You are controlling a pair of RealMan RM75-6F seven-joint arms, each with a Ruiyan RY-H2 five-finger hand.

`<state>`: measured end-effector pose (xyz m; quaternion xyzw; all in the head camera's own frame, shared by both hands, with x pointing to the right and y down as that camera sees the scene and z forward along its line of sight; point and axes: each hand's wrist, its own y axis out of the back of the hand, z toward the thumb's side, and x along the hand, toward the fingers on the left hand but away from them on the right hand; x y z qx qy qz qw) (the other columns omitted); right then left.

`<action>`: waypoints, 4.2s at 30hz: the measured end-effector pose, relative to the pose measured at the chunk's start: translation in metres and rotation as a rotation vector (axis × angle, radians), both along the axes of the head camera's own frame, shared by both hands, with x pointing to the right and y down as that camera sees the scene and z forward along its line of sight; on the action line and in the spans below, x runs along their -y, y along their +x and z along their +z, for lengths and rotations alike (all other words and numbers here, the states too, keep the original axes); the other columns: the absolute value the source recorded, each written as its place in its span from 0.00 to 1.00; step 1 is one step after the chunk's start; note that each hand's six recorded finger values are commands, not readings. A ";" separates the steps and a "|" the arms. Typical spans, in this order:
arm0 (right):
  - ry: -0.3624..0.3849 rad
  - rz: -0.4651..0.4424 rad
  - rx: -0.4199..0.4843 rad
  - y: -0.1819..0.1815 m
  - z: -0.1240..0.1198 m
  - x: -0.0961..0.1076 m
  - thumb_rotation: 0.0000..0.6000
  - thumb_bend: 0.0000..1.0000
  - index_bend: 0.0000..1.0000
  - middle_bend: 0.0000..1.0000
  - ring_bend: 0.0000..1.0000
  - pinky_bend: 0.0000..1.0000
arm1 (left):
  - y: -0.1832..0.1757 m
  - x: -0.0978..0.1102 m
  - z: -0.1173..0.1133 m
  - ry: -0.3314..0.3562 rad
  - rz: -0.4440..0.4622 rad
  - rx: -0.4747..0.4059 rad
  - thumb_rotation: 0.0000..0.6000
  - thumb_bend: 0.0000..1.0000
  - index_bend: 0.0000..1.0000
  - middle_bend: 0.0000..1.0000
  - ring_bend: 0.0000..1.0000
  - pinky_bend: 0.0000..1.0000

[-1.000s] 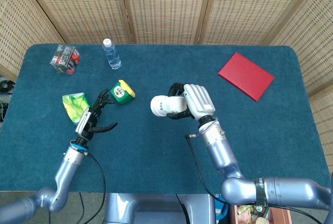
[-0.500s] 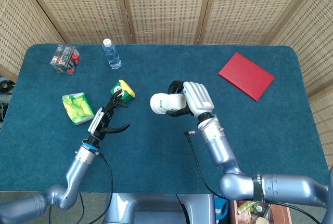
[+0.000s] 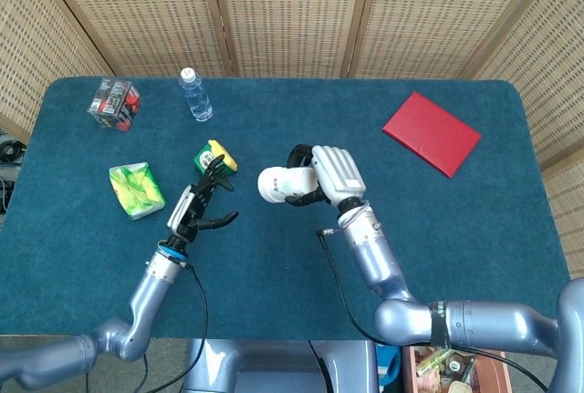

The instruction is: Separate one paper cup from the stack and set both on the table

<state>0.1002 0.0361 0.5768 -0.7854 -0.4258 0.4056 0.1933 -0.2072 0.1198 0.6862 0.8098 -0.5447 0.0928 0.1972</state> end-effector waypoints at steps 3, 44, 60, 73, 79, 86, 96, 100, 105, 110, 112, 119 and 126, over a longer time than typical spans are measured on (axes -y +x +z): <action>0.000 0.000 0.000 0.001 -0.001 0.000 1.00 0.17 0.70 0.58 0.44 0.68 | 0.005 0.000 0.006 -0.013 0.000 -0.002 1.00 0.24 0.48 0.00 0.00 0.00; -0.001 -0.014 -0.011 0.010 -0.006 -0.006 1.00 0.17 0.70 0.58 0.44 0.68 | 0.063 0.009 0.008 -0.028 0.078 -0.048 1.00 0.33 0.51 0.02 0.00 0.00; -0.007 -0.019 -0.019 0.013 -0.002 -0.007 1.00 0.17 0.70 0.58 0.44 0.68 | 0.073 0.011 0.006 -0.021 0.089 -0.064 1.00 0.37 0.58 0.02 0.00 0.00; -0.004 -0.011 -0.028 0.018 -0.003 -0.006 1.00 0.17 0.70 0.58 0.44 0.68 | 0.079 0.012 0.004 -0.013 0.097 -0.068 1.00 0.37 0.64 0.03 0.00 0.00; -0.004 -0.006 -0.031 0.022 -0.002 -0.004 1.00 0.17 0.70 0.58 0.44 0.68 | 0.074 0.010 0.007 -0.014 0.088 -0.050 1.00 0.37 0.69 0.05 0.00 0.00; -0.002 0.006 -0.034 0.028 -0.003 -0.003 1.00 0.17 0.70 0.58 0.44 0.68 | 0.063 0.012 0.008 -0.004 0.074 -0.028 1.00 0.37 0.71 0.05 0.00 0.00; 0.005 0.020 -0.048 0.038 -0.003 -0.001 1.00 0.17 0.70 0.58 0.44 0.68 | 0.048 0.011 0.010 0.002 0.060 0.011 1.00 0.37 0.74 0.06 0.00 0.00; 0.014 0.031 -0.058 0.045 -0.005 0.000 1.00 0.17 0.70 0.58 0.44 0.68 | 0.040 0.011 0.011 0.009 0.054 0.037 1.00 0.38 0.74 0.06 0.00 0.00; 0.024 0.049 -0.070 0.055 -0.008 0.002 1.00 0.17 0.70 0.58 0.44 0.68 | 0.028 0.012 0.008 0.023 0.048 0.072 1.00 0.38 0.74 0.07 0.00 0.00; 0.044 0.082 -0.094 0.075 -0.014 0.005 1.00 0.17 0.70 0.58 0.44 0.68 | 0.007 0.017 0.004 0.064 0.059 0.180 1.00 0.39 0.75 0.09 0.00 0.00; 0.051 0.095 -0.109 0.087 -0.016 0.004 1.00 0.17 0.70 0.58 0.44 0.68 | -0.001 0.019 -0.001 0.077 0.069 0.228 1.00 0.40 0.75 0.09 0.00 0.00; 0.053 0.123 -0.176 0.121 -0.015 -0.005 1.00 0.17 0.70 0.58 0.44 0.68 | -0.026 0.026 -0.019 0.127 0.139 0.439 1.00 0.40 0.75 0.10 0.00 0.00; 0.078 0.059 -0.377 0.152 -0.002 -0.018 1.00 0.17 0.70 0.58 0.44 0.68 | -0.047 0.024 -0.031 0.185 0.281 0.695 1.00 0.41 0.75 0.10 0.00 0.00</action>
